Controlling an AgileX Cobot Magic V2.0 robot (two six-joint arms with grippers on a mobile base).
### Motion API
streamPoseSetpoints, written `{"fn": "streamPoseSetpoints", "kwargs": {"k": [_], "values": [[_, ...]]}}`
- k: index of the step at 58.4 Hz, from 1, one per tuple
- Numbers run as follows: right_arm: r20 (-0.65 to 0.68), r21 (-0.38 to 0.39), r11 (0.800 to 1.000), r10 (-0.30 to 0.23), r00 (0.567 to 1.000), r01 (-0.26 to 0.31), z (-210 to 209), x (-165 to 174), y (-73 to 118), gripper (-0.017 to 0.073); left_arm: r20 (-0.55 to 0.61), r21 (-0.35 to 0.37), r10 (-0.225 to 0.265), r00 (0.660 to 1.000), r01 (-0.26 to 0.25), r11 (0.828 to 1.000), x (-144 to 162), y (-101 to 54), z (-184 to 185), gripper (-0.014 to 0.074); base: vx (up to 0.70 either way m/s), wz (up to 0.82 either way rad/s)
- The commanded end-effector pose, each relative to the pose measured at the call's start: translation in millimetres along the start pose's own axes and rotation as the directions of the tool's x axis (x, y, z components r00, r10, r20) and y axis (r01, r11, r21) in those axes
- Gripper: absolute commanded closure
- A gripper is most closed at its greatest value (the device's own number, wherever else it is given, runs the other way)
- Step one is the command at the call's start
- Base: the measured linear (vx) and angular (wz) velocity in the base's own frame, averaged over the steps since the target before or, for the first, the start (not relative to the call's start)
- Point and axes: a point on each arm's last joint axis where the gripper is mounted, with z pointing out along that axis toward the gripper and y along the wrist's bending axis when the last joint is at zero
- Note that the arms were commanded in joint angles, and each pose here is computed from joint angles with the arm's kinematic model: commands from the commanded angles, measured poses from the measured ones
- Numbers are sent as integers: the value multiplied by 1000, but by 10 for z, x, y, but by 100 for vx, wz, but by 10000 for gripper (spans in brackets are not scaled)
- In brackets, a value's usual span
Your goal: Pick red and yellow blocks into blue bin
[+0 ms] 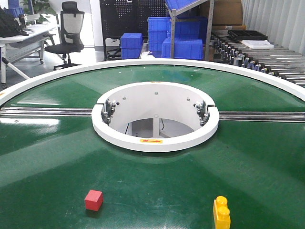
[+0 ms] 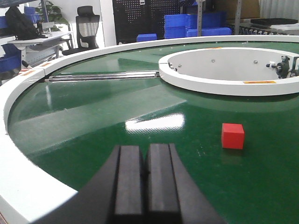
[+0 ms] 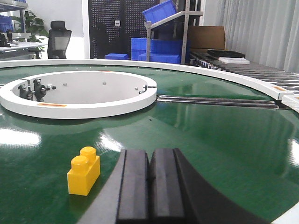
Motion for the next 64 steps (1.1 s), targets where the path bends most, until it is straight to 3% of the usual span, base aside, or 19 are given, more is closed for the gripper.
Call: {"fn": "streamPoseSetpoints", "kwargs": {"k": [1,31,37,39,43,49,53,58,64], "values": [[88,4,1000,-6,996,5,-9,-60,-2,569,120,-2,-8,993,8,1000,-144,4,-27,601,0,0],[90,4,1000,-6,996,5,-9,-62,-2,569,125,-2,-7,992,8,1000,-149,4,-28,601,0,0],[166,11,1000,-30,986,29,-19,-136,-4,569,178,-2,-13,984,14,1000,-198,6,-35,601,0,0],[211,15,999,-37,977,34,-28,-188,-6,569,215,4,-46,976,46,999,-241,8,-44,601,0,0],[281,17,1000,-25,959,21,-60,-352,-16,569,286,14,-80,955,79,997,-357,12,-73,601,0,0],[335,25,999,-28,942,21,-151,-711,-42,569,401,24,-91,912,88,996,-671,25,-175,601,0,0],[356,41,998,-65,932,54,-224,-959,-60,569,461,27,-90,883,88,996,-890,34,-265,601,0,0],[331,55,995,-102,938,88,-286,-1287,-86,569,537,32,-89,839,85,996,-1208,46,-420,601,0,0],[220,45,995,-99,971,91,-248,-1577,-112,569,540,32,-89,837,85,996,-1515,58,-513,601,0,0]]}}
